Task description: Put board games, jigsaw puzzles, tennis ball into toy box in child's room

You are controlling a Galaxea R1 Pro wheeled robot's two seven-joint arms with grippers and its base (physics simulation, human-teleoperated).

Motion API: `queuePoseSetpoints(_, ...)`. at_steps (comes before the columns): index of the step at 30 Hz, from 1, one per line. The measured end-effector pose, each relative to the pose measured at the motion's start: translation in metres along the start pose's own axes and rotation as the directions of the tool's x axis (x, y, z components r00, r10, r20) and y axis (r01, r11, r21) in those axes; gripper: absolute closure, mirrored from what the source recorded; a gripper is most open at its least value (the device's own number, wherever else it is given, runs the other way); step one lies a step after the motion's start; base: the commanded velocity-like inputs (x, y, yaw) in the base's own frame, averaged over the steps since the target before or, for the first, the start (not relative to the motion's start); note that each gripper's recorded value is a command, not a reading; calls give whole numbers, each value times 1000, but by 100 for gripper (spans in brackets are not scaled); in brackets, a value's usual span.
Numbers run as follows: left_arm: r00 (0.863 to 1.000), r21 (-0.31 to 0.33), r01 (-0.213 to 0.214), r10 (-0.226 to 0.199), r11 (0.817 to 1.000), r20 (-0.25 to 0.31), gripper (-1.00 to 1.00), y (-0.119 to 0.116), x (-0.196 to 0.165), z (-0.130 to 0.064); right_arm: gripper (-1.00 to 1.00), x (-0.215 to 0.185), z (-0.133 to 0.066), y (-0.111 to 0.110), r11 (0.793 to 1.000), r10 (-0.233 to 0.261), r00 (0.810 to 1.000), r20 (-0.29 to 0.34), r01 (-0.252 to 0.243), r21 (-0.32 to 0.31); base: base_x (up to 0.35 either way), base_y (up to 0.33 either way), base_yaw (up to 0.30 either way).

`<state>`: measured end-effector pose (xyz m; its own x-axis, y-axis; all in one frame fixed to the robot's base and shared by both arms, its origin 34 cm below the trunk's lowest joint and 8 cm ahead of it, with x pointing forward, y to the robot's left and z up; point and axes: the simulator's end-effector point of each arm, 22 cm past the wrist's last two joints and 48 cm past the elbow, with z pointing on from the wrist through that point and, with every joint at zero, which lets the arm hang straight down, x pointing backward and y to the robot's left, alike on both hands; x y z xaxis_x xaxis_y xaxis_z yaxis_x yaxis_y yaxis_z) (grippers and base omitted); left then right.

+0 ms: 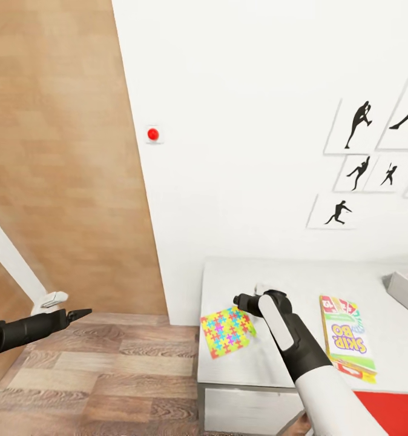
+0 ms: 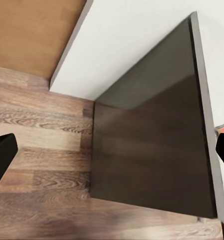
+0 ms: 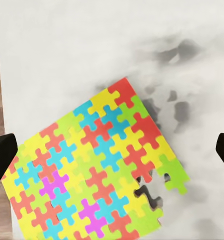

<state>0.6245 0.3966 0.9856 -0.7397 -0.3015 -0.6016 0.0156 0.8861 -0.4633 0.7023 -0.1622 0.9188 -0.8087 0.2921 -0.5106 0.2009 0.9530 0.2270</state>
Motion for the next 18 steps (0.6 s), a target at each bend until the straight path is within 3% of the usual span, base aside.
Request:
queuePoseSetpoints(5,1000,-1,3,-3,1000,-7,-100,1,3,3,-100,2,4,-7,1000,3,1000,-7,-3,4,0,0,93)
queuePoseSetpoints(12,1000,-3,8,-8,1000,-16,-100,3,6,7,-100,-1,8,5,995,11,1000,-9,-12,-99,0,0,93)
queuePoseSetpoints(18,1000,-5,11,-11,1000,-23,-100,5,9,10,-100,-4,13,-6,994,22,1000,-8,-23,-107,0,0,93)
